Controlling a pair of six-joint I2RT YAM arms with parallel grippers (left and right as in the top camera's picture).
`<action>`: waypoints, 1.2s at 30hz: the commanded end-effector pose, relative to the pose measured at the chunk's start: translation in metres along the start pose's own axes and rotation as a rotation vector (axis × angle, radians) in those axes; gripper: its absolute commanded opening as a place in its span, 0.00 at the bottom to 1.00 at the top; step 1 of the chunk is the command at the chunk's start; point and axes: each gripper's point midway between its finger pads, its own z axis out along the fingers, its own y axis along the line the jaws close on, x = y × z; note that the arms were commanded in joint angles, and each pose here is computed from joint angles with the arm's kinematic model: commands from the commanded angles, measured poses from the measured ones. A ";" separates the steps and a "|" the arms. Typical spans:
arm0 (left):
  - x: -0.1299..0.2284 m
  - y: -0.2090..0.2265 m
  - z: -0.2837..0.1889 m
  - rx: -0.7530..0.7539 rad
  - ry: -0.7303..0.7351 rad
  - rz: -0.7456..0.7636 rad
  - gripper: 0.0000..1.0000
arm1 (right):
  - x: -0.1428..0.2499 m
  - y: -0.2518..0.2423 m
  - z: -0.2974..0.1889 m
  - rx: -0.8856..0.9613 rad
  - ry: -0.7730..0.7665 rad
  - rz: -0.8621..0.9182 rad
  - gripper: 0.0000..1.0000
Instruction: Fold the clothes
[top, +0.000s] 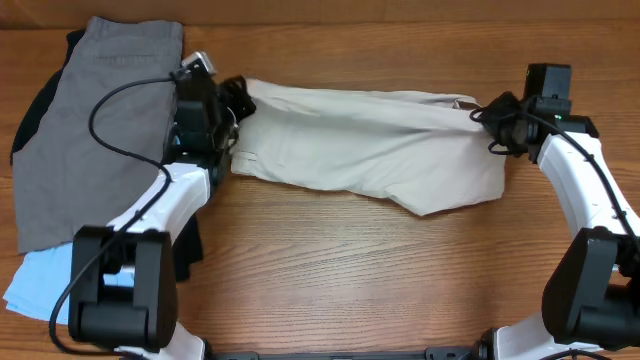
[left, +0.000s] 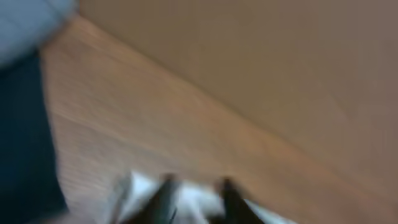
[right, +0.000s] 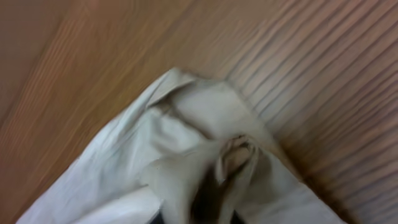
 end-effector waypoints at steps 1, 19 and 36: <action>-0.034 0.027 0.008 -0.104 -0.147 0.007 1.00 | -0.037 -0.009 -0.007 0.052 -0.141 0.006 0.66; -0.012 -0.037 0.012 0.054 0.159 0.409 1.00 | -0.005 0.003 -0.015 -0.014 0.050 -0.173 1.00; 0.026 -0.045 0.087 0.141 0.366 0.641 1.00 | 0.014 0.009 -0.058 -0.006 0.232 -0.273 1.00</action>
